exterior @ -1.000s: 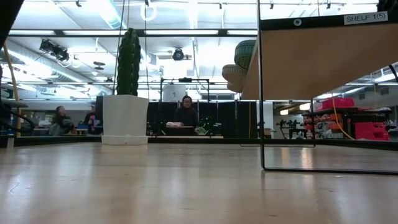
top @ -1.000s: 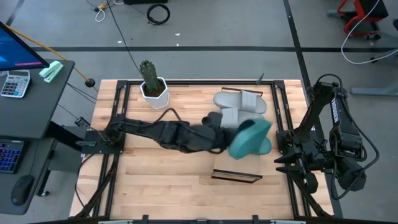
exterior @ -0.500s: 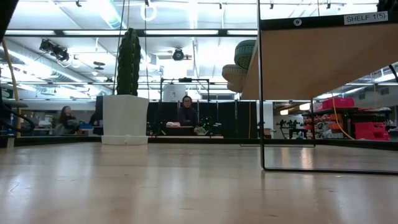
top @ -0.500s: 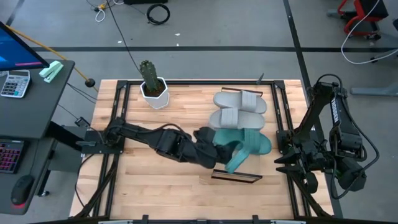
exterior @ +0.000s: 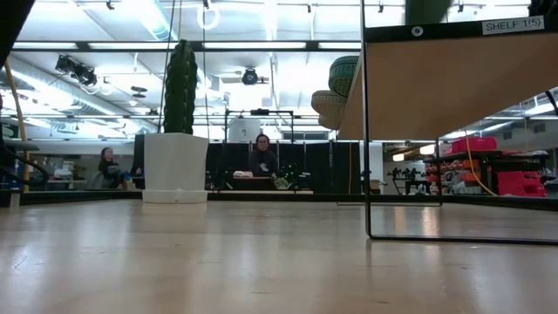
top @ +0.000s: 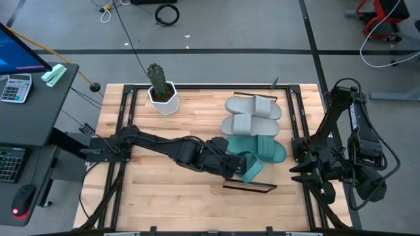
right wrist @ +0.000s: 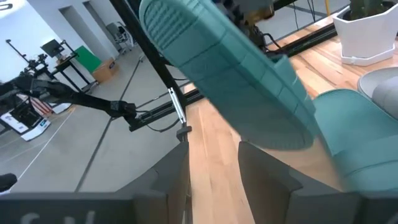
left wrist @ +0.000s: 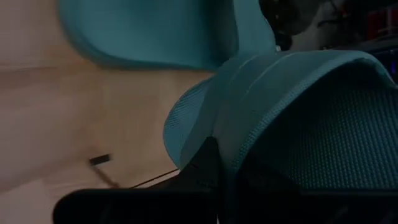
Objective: Pick and place slides into the shelf
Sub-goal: Put the green slide on the shelf
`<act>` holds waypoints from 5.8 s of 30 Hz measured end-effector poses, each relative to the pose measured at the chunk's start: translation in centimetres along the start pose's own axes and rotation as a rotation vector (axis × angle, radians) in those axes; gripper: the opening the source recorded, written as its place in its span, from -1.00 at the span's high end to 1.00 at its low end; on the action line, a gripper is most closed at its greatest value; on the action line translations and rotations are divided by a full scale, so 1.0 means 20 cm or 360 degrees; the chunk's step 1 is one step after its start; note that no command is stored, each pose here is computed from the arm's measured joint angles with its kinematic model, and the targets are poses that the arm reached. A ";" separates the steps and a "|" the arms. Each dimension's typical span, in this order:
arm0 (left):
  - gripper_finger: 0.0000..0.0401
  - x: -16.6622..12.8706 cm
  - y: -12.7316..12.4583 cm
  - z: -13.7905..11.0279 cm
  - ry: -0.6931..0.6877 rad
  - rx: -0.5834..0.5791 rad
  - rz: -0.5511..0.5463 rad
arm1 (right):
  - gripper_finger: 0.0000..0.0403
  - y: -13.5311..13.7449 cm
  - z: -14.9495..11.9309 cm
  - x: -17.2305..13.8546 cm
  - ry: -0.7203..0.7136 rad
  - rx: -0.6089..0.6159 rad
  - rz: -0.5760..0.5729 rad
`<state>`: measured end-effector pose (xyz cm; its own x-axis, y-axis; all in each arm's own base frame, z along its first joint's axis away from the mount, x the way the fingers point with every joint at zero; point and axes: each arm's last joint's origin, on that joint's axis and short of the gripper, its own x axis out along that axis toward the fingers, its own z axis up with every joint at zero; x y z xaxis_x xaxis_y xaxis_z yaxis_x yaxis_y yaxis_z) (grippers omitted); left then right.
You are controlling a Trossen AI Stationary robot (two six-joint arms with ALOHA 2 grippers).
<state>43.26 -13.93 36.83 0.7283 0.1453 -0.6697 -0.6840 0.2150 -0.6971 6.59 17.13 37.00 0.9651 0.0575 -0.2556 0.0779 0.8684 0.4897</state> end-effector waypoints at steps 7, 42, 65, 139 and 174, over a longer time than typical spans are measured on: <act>0.94 0.05 0.03 0.00 0.0011 0.0009 0.0089 | 0.27 0.00 -0.02 0.00 0.0069 -0.0047 0.0004; 0.94 0.06 0.05 0.00 0.0020 0.0014 0.0142 | 0.50 -0.20 -0.05 -0.11 0.0420 -0.0081 -0.0182; 0.94 -0.08 0.08 0.05 -0.0004 0.0023 0.0251 | 0.50 -0.20 -0.05 -0.11 0.0381 -0.0081 -0.0173; 0.93 0.49 0.11 -0.01 0.0101 0.0033 0.0175 | 0.50 -0.18 -0.05 -0.11 0.0338 0.0000 -0.0133; 0.93 0.36 0.09 -0.08 -0.0300 -0.0028 0.0133 | 0.50 -0.15 -0.05 -0.11 0.0304 0.0091 -0.0086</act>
<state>47.24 -14.07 30.33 0.6629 0.3404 -0.6668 -0.7418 0.1779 -0.6466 4.09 14.84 35.26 0.8945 0.1086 -0.4337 0.1479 0.8436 0.5162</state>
